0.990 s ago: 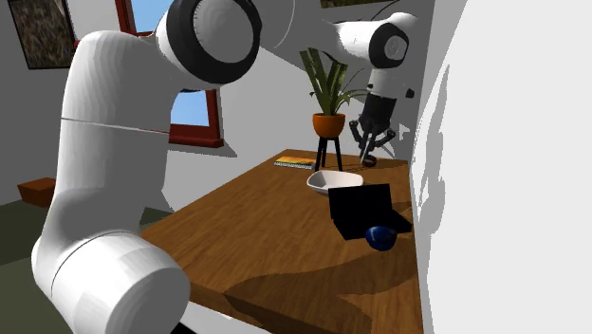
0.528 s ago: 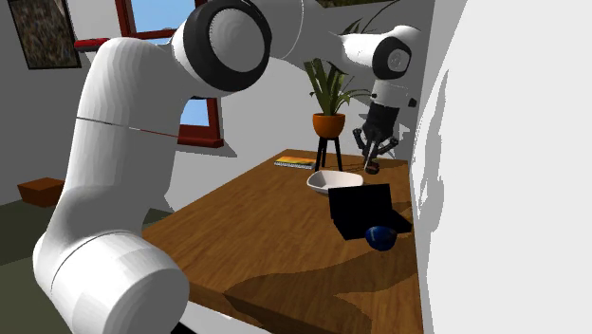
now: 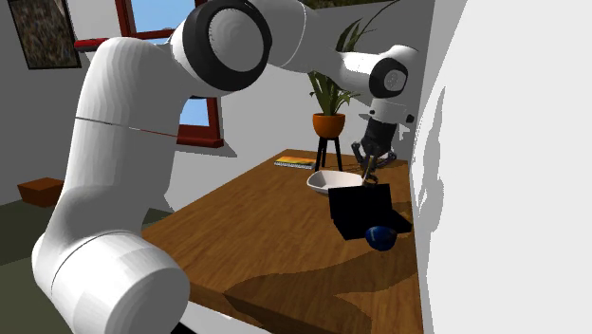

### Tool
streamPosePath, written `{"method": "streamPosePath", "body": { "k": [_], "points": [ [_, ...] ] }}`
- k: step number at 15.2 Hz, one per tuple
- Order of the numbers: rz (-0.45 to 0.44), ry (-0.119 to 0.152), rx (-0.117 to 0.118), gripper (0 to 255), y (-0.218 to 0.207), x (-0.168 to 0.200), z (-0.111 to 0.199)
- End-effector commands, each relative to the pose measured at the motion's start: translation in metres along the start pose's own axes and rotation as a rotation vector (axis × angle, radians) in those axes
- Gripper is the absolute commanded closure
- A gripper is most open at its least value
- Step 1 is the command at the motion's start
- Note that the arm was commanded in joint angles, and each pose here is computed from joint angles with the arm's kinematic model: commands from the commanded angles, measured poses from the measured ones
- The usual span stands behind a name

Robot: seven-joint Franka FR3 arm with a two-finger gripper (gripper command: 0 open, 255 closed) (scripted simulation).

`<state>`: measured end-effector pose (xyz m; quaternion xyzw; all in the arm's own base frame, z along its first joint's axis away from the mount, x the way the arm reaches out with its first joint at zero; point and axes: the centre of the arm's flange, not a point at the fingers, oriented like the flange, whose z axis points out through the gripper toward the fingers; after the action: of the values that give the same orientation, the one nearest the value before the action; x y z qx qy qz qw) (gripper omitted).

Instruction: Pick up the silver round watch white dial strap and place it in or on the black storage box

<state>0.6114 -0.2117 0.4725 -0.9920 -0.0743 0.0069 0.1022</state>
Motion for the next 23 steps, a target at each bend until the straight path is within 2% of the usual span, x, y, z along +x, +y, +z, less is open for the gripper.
{"method": "streamPosePath", "body": {
  "k": [1,3,11,12,17,21,23],
  "points": [
    [0.000,0.000,0.000,255,0.002,0.000,0.011],
    [0.000,0.000,0.000,255,0.005,0.000,0.024],
    [0.000,0.000,0.000,255,0.005,0.000,0.024],
    [0.000,0.000,0.000,0,0.005,0.000,0.024],
    [0.000,0.000,0.000,0,0.005,0.000,0.024],
    [0.000,0.000,0.000,0,0.005,0.000,-0.026],
    [0.000,0.000,0.000,0,0.005,0.000,-0.026]
  ]
}}
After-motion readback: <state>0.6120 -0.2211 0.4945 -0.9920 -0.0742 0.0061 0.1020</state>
